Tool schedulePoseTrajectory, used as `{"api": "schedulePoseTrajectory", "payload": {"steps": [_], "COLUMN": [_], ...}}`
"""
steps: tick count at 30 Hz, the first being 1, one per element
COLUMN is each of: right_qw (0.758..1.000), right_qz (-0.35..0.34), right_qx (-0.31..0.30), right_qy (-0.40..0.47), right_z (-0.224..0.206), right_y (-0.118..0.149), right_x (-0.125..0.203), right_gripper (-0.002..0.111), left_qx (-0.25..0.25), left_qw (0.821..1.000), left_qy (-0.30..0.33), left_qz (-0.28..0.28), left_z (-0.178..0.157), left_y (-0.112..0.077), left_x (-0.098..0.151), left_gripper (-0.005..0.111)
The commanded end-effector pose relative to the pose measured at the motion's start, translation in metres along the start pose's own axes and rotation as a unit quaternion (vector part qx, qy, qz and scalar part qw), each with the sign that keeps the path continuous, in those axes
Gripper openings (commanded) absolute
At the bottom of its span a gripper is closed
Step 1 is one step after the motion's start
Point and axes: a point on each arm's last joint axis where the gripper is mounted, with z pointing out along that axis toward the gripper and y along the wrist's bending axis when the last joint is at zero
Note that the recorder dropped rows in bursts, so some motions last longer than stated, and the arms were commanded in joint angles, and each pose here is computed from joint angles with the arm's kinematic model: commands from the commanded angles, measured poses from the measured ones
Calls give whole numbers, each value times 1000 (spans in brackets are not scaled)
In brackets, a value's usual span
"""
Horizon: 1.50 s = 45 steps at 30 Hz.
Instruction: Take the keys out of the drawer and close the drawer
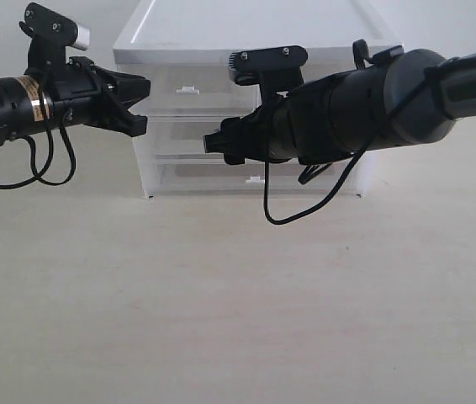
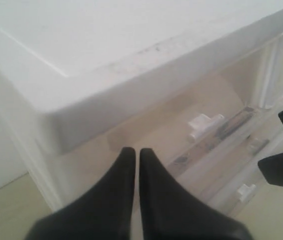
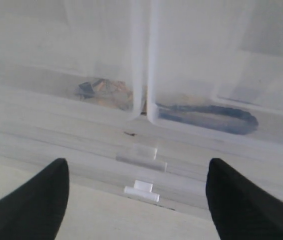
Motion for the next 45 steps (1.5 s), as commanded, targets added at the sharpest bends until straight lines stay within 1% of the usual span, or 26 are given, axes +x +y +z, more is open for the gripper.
{"api": "schedulePoseTrajectory", "payload": {"steps": [1, 10, 22, 24, 28, 29, 30, 32, 33, 35, 41, 45], "right_qw": [1000, 1000, 1000, 1000, 1000, 1000, 1000, 1000, 1000, 1000, 999, 1000], "right_qz": [7, 10, 22, 22, 21, 19, 19, 19, 19, 22, 30, 19], "right_qx": [-11, -8, -8, -8, -8, -8, -8, -8, -8, -9, -13, -14], "right_qy": [-3, -4, -5, -5, -5, -6, -6, -6, -6, -5, -5, 18], "right_z": [-1, -1, -1, -1, -1, -1, -1, -1, -1, -1, -1, 14], "right_y": [2, 2, 2, 2, 2, 2, 2, 2, 2, 2, 3, 4], "right_x": [-2, -2, -3, -3, -3, -3, -3, -3, -3, -3, -3, 13], "right_gripper": [69, 69, 68, 63, 47, 45, 46, 52, 57, 62, 62, 62], "left_qx": [-8, -5, -5, -7, -7, -7, -7, -6, -6, -7, -8, -8], "left_qw": [1000, 1000, 1000, 1000, 1000, 1000, 1000, 1000, 1000, 1000, 1000, 1000], "left_qy": [5, -9, -8, -6, -6, -6, -6, -7, -7, -7, -9, -9], "left_qz": [-9, 0, -1, -1, -3, -3, -3, -3, -3, -3, -6, -6], "left_z": [9, 16, 18, 18, 18, 18, 18, 18, 18, 18, 18, 18], "left_y": [4, 8, 9, 9, 9, 9, 9, 9, 9, 9, 9, 9], "left_x": [2, -3, -2, -2, -2, -2, -2, -2, -2, -2, -3, -3], "left_gripper": [4, 4, 4, 4, 4, 4, 4, 4, 4, 4, 4, 4]}}
